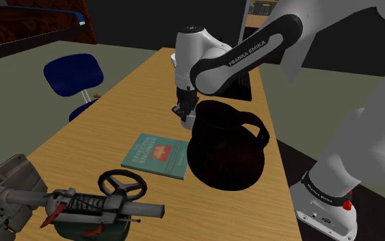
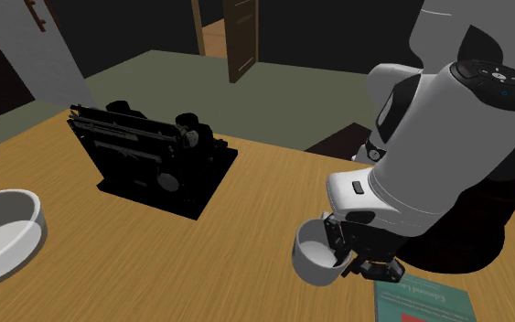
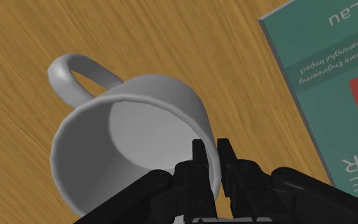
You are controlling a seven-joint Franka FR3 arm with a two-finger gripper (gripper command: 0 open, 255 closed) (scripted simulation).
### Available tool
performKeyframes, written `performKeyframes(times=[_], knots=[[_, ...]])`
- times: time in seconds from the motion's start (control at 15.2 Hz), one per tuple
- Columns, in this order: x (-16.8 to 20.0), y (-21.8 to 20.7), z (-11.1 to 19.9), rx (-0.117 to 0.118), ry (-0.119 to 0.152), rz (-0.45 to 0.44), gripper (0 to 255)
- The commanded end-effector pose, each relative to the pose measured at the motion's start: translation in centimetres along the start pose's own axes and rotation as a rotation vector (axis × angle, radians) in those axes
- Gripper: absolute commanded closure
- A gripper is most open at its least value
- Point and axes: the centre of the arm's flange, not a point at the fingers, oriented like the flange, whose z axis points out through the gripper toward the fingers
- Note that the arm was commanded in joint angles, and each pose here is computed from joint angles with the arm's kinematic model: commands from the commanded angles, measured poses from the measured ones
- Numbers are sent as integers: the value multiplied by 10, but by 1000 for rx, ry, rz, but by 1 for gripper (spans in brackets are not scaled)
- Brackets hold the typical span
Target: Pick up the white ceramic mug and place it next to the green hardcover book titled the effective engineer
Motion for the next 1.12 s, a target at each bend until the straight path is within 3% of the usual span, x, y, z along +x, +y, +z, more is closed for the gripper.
performKeyframes(times=[0.0,0.4,0.46,0.79,1.06], knots=[[0,0,2,0,1,0,255],[0,0,2,0,1,0,255],[0,0,2,0,1,0,0],[0,0,2,0,1,0,0],[0,0,-48,0,1,0,0]])
